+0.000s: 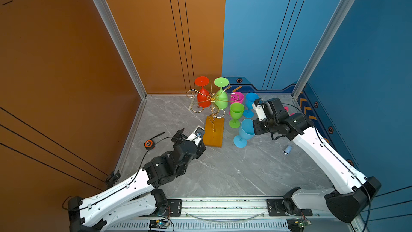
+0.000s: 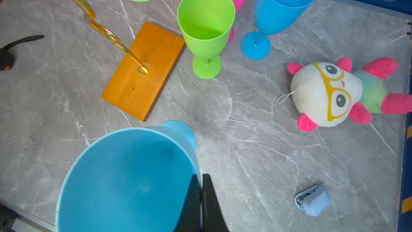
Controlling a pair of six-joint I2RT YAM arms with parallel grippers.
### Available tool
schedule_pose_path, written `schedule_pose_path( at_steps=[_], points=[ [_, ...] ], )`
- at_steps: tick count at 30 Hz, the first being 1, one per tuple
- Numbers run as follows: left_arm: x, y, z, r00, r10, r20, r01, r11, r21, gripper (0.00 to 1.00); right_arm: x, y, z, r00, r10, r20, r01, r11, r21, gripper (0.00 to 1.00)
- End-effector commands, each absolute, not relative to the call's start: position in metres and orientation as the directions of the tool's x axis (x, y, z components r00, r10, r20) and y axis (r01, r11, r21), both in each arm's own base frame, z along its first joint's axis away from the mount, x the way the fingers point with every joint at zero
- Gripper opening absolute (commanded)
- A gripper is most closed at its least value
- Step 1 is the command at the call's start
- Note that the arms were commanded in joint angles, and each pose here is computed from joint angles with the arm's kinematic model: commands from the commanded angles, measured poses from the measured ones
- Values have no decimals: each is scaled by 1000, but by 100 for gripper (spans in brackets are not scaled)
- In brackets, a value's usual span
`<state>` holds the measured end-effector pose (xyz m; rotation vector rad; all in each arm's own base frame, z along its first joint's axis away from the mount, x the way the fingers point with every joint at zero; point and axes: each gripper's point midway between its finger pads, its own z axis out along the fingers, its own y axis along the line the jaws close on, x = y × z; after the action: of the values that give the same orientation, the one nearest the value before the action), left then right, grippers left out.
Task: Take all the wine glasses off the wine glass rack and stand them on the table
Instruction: 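Lower the cyan glass upright with the right gripper while the left withdraws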
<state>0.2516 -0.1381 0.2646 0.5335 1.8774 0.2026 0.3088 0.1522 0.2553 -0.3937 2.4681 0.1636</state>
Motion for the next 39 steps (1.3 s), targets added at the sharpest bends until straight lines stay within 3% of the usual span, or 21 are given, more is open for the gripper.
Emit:
schedule_pose_path(
  at_steps=[1, 10, 16, 39],
  points=[
    [252, -125, 256, -382, 296, -875, 241, 947, 215, 99, 317, 140, 253, -768, -254, -589, -282, 958, -46, 0],
    [272, -86, 243, -503, 103, -858, 83, 994, 71, 99, 343, 128, 240, -783, -267, -561, -235, 963, -129, 0],
    [282, -72, 237, -537, 9, -843, 17, 1000, -1, 99, 360, 115, 232, -797, -215, -564, -188, 976, -107, 0],
    [294, -61, 226, -571, -53, -819, -27, 999, -46, 99, 435, 79, 209, -823, -60, -566, -40, 998, -48, 0]
  ],
)
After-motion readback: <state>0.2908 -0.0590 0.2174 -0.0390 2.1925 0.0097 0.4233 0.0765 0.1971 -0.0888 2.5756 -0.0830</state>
